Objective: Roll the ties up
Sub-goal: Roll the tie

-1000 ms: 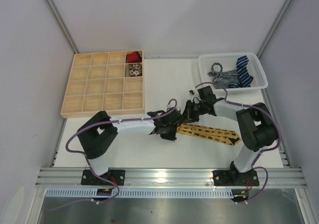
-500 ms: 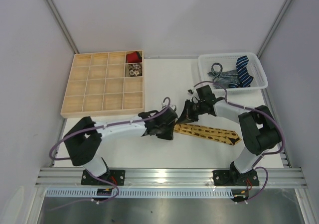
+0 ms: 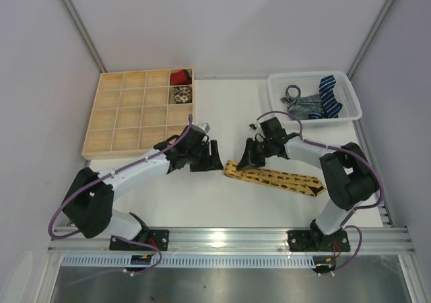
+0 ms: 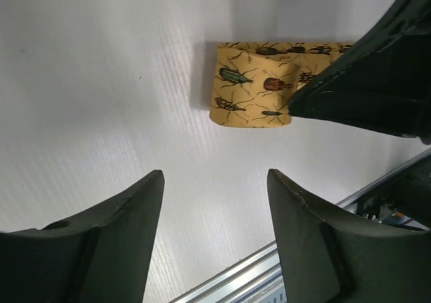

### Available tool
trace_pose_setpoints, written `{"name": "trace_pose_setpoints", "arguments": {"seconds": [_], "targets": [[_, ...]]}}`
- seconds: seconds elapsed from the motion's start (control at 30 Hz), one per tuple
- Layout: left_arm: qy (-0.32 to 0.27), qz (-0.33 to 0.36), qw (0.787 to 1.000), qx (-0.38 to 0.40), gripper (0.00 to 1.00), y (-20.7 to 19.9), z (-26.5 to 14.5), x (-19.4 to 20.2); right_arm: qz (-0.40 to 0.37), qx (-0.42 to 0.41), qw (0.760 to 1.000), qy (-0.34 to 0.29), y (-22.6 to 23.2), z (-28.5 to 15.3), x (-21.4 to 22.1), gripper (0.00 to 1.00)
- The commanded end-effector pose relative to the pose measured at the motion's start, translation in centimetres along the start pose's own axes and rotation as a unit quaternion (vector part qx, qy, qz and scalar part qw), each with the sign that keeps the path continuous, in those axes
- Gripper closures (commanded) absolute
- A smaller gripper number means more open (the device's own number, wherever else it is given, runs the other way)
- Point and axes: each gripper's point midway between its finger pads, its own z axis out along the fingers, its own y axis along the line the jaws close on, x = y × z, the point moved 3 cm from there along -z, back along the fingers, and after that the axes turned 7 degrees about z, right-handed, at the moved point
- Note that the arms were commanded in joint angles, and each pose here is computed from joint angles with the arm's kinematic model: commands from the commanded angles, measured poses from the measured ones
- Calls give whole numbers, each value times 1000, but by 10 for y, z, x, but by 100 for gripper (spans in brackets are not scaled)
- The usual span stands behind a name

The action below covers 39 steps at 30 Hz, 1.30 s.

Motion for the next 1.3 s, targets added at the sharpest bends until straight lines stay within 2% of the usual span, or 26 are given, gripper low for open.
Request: {"name": "trace_pose_setpoints", "arguments": {"seconds": [0.0,0.17,0.63,0.87,1.1,1.27], "targets": [[-14,15,997,76,31,-17,1,-17,-11,18,1000,-9,-6,2,-10,100],[-7,-9,995,96,23,-15,10,-20,-3,27,1000,-4,-19,8,-9,100],[47,0,991,124,18,-16,50,-15,-4,47,999,-16,-36,7,-13,100],[33,10,990,135,14,-19,63,-26,4,50,999,-15,-44,3,-11,100],[19,8,994,112,14,-11,76,-29,5,43,999,-17,-44,1,-13,100],[10,-6,993,115,19,-12,83,-29,7,39,999,-16,-44,1,-13,100]]}}
